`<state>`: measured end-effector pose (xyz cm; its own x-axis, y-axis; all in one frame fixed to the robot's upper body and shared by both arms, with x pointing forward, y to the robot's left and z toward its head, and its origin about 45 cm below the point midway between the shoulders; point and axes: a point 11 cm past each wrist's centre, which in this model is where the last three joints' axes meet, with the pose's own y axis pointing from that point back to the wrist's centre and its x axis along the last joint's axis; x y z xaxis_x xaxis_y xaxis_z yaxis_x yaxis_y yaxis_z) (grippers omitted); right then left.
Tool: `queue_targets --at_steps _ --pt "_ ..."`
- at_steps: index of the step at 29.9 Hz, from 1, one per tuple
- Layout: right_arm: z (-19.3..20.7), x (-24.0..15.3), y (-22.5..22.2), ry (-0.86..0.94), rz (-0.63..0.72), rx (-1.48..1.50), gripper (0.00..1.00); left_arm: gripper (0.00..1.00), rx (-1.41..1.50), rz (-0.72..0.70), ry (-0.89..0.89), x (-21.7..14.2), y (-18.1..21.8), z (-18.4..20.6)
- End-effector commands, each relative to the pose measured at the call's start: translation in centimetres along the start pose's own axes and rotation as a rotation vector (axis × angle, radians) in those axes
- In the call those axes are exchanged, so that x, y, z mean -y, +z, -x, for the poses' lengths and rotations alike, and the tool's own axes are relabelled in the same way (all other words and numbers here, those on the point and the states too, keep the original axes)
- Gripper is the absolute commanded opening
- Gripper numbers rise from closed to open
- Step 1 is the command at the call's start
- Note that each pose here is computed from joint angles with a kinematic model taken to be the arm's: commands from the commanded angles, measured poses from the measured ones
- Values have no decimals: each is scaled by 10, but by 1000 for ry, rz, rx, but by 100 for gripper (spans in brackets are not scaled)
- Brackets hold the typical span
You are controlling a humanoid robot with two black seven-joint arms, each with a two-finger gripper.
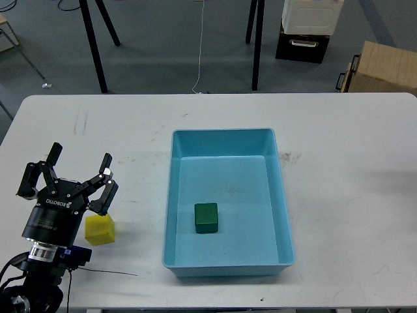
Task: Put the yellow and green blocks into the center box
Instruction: 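Withdraw the right gripper away from the box, then swing the left gripper up and over toward the yellow cube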
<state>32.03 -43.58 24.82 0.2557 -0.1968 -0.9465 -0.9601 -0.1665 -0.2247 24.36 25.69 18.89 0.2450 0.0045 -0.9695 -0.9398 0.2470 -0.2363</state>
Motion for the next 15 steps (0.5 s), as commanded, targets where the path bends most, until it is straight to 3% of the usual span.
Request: queue_targets --at_steps 1,7,15 --pt "-15 -49 30 38 -27 94 99 100 0 4 -2 -1 1 1" --pt "-33 -100 90 108 -28 196 99 100 1 2 -12 -1 0 2" --pt "-33 -107 80 135 -15 145 99 100 7 32 -33 6 12 3"
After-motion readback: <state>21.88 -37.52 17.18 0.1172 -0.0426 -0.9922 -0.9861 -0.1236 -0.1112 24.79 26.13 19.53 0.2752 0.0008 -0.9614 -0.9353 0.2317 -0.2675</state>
